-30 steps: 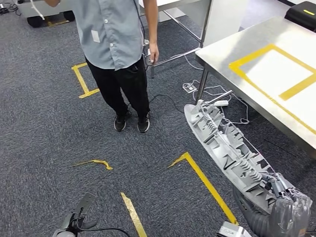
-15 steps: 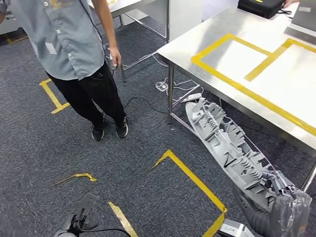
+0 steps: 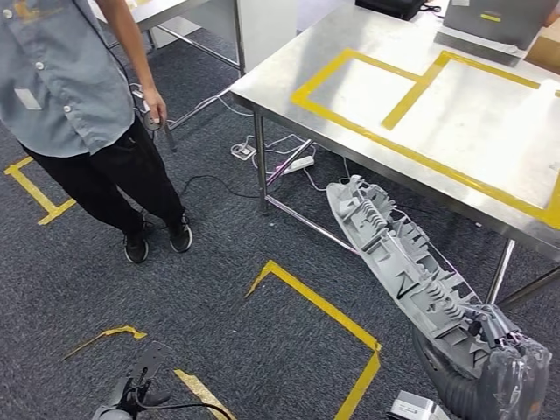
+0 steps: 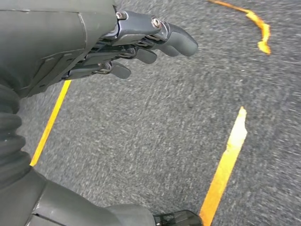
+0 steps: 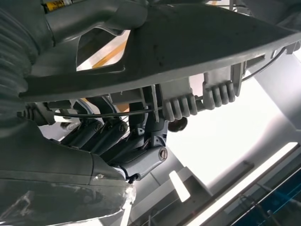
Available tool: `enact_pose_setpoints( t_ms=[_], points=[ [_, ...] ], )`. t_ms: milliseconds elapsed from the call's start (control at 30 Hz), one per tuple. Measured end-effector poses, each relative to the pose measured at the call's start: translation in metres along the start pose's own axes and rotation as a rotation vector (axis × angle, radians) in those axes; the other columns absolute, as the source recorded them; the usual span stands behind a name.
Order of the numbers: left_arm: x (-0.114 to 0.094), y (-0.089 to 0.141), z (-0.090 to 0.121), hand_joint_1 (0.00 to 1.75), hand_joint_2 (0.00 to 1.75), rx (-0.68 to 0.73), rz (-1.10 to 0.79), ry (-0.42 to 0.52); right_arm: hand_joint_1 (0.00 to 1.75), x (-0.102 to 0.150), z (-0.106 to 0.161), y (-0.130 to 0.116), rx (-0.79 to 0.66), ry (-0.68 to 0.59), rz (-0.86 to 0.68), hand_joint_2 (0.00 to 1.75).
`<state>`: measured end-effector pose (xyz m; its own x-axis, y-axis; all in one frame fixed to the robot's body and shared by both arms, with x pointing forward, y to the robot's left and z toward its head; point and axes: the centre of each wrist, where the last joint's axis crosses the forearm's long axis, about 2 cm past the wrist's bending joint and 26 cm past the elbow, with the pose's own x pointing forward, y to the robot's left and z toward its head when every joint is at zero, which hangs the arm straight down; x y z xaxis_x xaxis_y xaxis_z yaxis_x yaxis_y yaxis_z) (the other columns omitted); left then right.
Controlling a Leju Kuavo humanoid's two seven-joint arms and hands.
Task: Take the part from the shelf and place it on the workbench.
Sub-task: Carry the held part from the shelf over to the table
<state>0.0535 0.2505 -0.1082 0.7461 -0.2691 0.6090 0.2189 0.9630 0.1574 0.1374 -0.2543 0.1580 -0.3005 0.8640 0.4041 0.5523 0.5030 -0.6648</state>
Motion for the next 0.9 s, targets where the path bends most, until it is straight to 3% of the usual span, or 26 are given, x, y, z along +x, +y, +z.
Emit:
enact_pose_setpoints(
  t_ms=[900],
  points=[
    [0.0008,0.0003,-0.0006,0.00,1.75,-0.004,0.000,-0.001,1.75,0.0029,0.0000,0.0022,0.009,-0.027,-0.016,1.75]
  ],
)
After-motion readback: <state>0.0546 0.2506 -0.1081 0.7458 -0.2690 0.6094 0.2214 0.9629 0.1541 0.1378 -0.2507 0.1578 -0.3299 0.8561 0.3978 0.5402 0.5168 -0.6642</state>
